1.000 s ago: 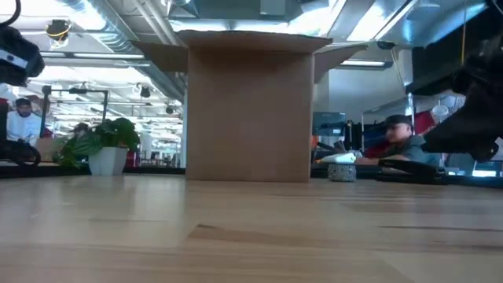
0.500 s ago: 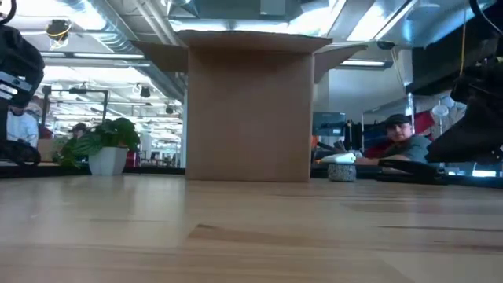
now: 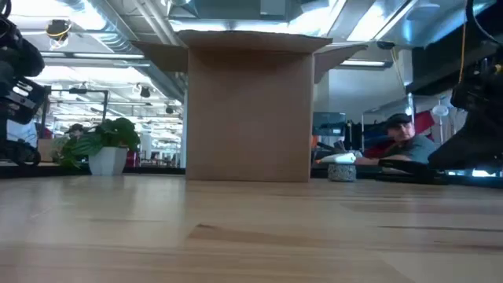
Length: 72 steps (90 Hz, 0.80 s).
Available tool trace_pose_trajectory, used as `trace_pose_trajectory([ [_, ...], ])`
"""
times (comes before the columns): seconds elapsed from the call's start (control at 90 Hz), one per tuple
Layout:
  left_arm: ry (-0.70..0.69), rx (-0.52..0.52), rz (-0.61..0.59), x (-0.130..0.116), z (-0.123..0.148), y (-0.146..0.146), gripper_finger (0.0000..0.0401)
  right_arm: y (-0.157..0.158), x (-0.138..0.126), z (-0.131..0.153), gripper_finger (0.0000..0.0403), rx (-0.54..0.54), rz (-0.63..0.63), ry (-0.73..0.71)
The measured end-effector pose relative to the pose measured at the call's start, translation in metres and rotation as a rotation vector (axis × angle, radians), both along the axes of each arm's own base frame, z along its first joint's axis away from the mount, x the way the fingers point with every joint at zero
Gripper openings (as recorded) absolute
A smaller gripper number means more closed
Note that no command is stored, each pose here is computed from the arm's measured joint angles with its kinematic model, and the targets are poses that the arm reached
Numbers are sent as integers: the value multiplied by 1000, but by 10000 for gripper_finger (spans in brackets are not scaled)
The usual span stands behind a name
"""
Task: Wrap mug
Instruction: Return to Home Position
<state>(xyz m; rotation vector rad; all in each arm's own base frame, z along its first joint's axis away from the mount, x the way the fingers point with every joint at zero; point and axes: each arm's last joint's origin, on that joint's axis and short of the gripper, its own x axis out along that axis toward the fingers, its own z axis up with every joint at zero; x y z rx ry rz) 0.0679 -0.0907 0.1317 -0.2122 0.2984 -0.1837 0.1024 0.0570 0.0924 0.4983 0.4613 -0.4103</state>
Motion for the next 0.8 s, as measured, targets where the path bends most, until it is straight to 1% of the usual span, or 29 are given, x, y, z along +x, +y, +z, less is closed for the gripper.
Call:
trace_pose_trajectory([
  [0.267,-8,15,18,0,0,1,0,-1,-1,-10,126,27,-60,45],
  [0.389,-8,15,19,0,0,1,0,3,4,-5,126,28,-43,-14],
  [0.489,-8,16,19,0,0,1,0,4,7,1,126,-21,-34,-73],
  [0.6,-13,30,22,0,0,1,0,3,8,6,126,-62,-55,-117],
  [0.8,-16,47,18,0,0,1,0,2,7,25,126,-74,-19,-220],
])
